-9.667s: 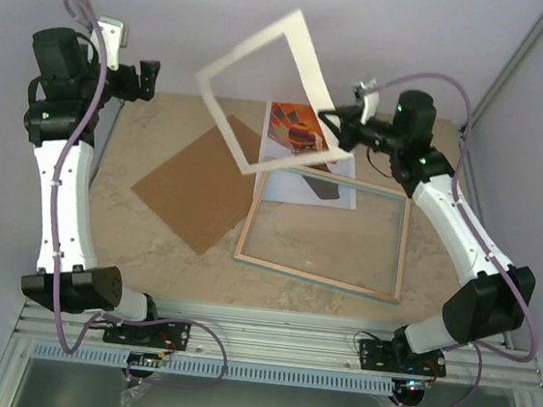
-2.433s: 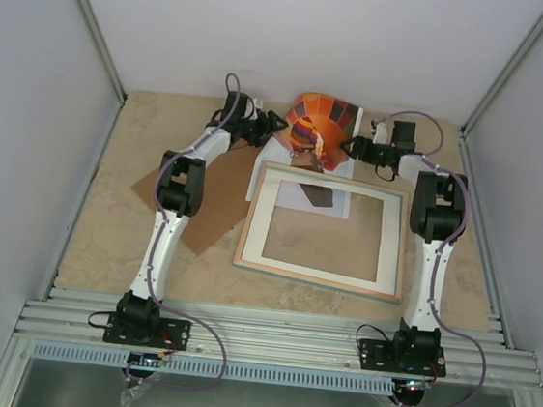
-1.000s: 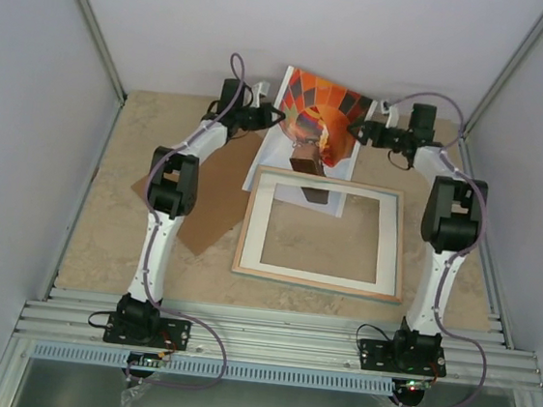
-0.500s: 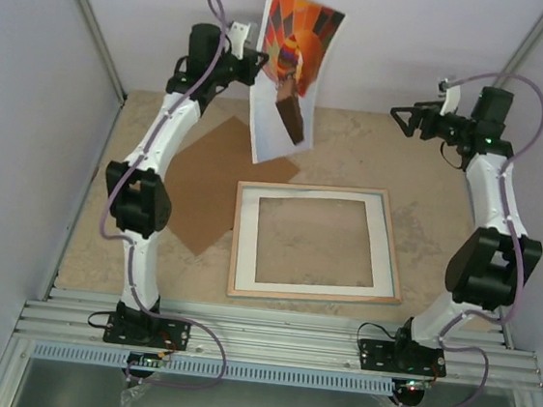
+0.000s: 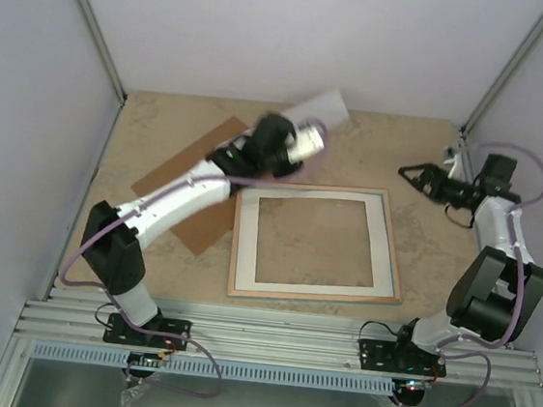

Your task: Put the photo into the frame

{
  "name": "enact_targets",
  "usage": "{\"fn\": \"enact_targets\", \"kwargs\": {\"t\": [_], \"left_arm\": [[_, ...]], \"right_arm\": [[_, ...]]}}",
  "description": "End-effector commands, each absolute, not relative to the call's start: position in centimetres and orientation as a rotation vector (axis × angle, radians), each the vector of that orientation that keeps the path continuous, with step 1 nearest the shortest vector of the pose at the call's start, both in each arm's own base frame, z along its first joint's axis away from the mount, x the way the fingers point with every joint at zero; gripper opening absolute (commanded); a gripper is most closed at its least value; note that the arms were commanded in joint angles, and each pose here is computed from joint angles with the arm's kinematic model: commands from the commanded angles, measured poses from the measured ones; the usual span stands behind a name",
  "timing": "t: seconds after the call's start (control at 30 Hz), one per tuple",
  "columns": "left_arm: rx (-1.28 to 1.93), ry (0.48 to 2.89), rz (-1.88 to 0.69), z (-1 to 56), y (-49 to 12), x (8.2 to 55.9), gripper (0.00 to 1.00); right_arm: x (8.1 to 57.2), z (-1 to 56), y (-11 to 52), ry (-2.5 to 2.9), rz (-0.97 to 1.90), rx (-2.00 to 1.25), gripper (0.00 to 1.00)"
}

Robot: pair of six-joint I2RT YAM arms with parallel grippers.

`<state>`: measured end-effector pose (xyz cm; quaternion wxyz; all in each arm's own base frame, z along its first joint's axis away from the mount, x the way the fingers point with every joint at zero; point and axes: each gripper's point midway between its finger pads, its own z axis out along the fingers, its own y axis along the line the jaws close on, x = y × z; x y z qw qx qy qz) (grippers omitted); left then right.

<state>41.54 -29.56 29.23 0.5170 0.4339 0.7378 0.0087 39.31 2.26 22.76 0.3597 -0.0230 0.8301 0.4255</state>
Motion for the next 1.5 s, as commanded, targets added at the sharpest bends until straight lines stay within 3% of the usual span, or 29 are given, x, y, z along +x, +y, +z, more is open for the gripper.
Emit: {"fn": "enact_targets", "kwargs": {"t": [0.0, 0.1, 0.4, 0.67, 1.03, 1.27, 1.47], "left_arm": [[1.313, 1.799, 0.314, 21.6, -30.4, 35.1, 0.00], [1.355, 1.876, 0.202, 18.5, -32.3, 32.4, 0.00], [1.375, 2.018, -0.092, 14.5, -35.7, 30.0, 0.00], [1.412, 2.001, -0.194, 13.5, -37.0, 27.5, 0.00], [1.440, 2.001, -0.275, 12.0, -38.4, 24.5, 0.00], [1.433, 1.987, -0.295, 12.3, -38.8, 24.2, 0.00], [1.458, 1.967, -0.335, 12.8, -39.1, 23.2, 0.00]], "right_arm": [[35.1, 19.4, 3.9, 2.190, 1.348, 0.151, 0.98], [34.0, 17.7, 4.2, 2.209, 1.364, 0.215, 0.98], [31.9, 12.0, 4.6, 2.306, 1.335, 0.382, 0.98], [32.6, 10.8, 6.6, 2.357, 1.435, 0.401, 0.98], [34.0, 8.9, 7.7, 2.411, 1.505, 0.405, 0.89], [33.6, 7.8, 9.6, 2.462, 1.518, 0.366, 0.81], [34.2, 8.1, 10.4, 2.471, 1.529, 0.308, 0.61]]}}
